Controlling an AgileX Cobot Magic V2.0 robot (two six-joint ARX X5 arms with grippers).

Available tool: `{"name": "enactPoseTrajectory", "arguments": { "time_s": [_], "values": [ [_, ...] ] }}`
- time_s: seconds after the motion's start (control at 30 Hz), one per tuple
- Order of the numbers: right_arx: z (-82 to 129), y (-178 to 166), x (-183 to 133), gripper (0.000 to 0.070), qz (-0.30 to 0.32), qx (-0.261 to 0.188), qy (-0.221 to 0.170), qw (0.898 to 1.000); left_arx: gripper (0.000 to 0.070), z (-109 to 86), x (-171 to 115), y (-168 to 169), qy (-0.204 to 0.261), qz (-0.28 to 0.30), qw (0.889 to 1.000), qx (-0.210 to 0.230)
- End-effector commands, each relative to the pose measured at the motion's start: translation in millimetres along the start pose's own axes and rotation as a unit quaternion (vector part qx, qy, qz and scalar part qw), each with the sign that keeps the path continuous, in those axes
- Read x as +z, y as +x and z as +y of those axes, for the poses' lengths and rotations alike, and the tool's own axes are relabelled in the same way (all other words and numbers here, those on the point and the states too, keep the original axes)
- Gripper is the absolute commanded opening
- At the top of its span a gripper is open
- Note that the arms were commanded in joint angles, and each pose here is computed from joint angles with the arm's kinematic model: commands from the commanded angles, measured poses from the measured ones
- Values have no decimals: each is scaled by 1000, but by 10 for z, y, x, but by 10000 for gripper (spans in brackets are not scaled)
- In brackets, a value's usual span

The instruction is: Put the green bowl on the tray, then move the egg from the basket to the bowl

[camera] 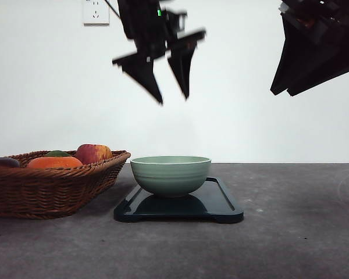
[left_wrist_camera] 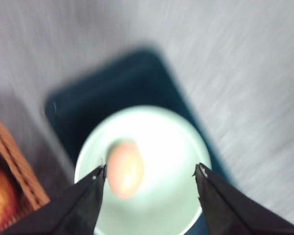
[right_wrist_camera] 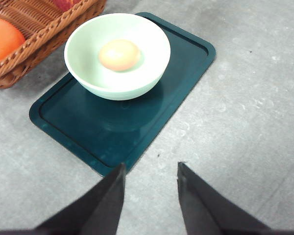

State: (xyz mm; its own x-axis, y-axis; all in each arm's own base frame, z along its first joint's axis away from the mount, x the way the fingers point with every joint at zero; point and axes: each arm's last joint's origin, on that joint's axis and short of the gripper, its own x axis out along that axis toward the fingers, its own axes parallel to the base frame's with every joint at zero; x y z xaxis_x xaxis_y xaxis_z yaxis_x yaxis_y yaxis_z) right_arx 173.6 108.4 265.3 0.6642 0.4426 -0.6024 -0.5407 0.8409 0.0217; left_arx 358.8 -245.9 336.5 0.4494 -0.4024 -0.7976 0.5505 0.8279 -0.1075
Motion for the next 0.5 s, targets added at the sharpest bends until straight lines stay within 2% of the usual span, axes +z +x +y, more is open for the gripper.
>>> {"name": "enactPoseTrajectory", "arguments": {
  "time_s": [0.0, 0.17, 0.47],
  "values": [
    [9, 10, 18, 210, -2, 2, 3, 1000, 352, -44, -4, 24, 8, -13, 1000, -14],
    [9, 10, 18, 210, -2, 2, 2, 1000, 351, -23, -199, -69, 18, -44, 999, -19],
    [9, 10, 19, 210, -2, 3, 2, 1000, 351, 119, -783, -311, 6, -74, 997, -10]
  ]
}}
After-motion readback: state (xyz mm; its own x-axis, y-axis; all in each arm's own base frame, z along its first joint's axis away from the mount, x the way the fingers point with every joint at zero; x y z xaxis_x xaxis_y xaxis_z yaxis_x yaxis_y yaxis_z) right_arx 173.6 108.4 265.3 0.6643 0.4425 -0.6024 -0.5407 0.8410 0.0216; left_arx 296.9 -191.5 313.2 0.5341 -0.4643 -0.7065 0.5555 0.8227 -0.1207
